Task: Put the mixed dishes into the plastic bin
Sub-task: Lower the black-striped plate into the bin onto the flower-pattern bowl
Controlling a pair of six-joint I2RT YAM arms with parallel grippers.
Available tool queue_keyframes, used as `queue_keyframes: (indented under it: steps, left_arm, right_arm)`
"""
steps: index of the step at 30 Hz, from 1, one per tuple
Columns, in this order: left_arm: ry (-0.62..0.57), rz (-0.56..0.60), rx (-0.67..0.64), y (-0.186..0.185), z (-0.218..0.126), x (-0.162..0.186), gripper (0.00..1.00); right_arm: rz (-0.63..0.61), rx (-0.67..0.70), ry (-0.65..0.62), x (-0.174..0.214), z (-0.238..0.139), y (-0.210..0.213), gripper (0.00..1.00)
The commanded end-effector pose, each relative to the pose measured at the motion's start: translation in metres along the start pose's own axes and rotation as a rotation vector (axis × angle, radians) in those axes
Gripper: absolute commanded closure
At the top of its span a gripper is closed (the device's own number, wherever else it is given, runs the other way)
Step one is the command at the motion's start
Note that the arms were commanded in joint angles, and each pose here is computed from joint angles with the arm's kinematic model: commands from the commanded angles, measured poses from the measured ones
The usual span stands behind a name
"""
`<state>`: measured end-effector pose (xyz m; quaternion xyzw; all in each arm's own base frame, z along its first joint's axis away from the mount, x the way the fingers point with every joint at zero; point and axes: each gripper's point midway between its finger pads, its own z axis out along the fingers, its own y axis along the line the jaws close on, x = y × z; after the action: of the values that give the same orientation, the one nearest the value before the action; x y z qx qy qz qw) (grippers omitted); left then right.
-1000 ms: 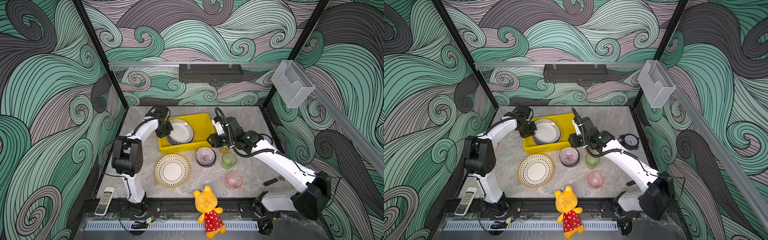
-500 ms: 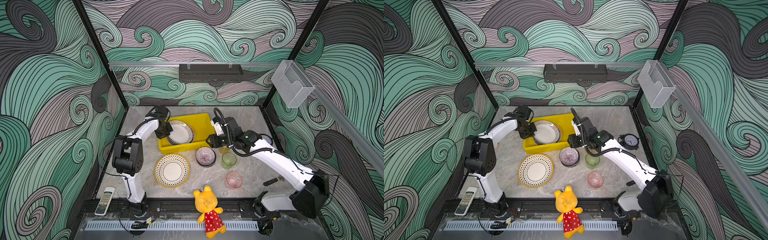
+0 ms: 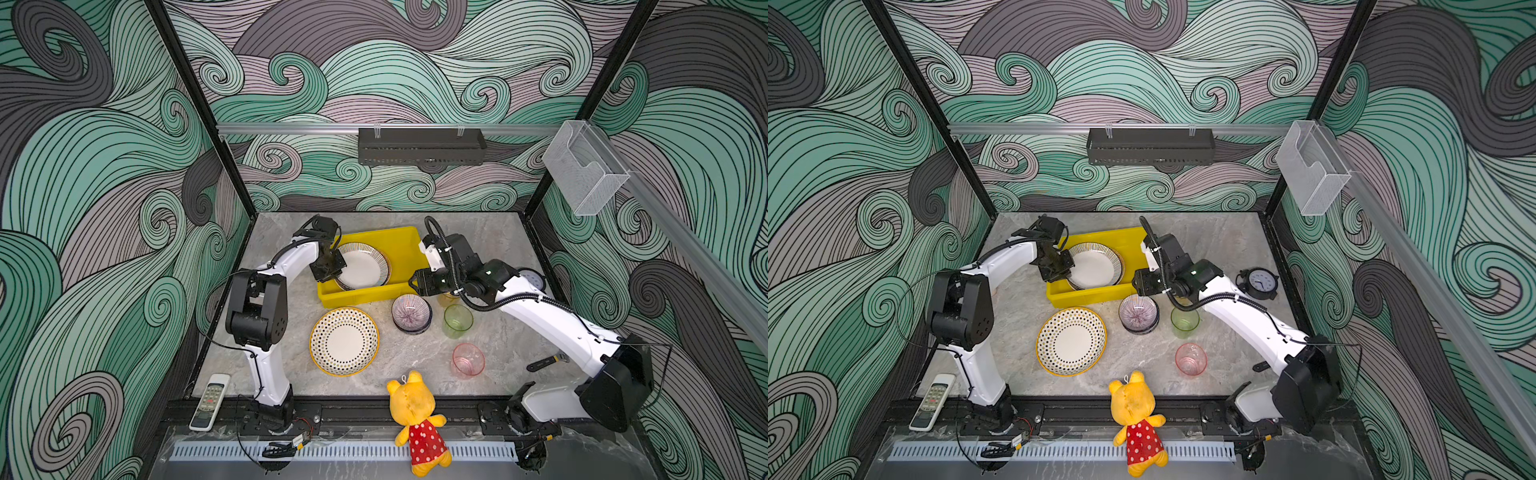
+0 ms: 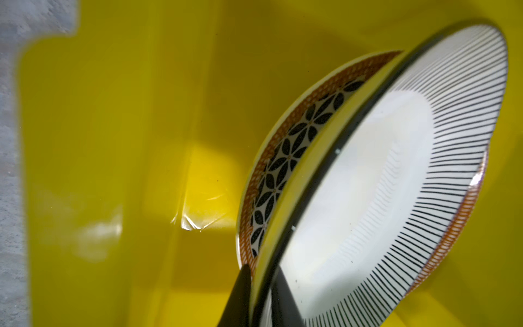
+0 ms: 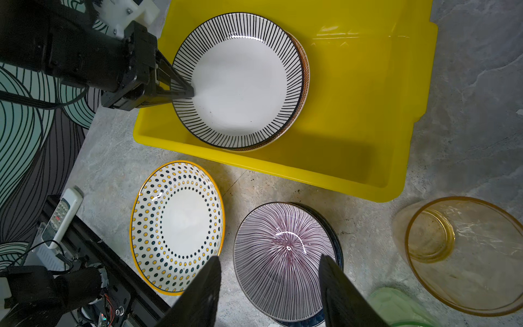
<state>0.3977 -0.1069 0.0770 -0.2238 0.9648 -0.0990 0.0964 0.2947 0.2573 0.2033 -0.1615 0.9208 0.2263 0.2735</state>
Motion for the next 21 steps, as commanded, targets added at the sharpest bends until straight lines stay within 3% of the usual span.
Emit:
queue_keyframes:
  steps: [1, 21]
  left_arm:
    - [0.001, -0.008, -0.004, 0.0023, 0.0033, -0.0009, 0.85]
    - [0.009, -0.021, 0.011, 0.0037, 0.0097, -0.0018, 0.86]
  right_arm:
    - [0.022, -0.023, 0.002, -0.0038, 0.0024, 0.0043, 0.43]
    - [0.041, -0.048, 0.021, -0.0019, 0.0063, 0.0094, 0.43]
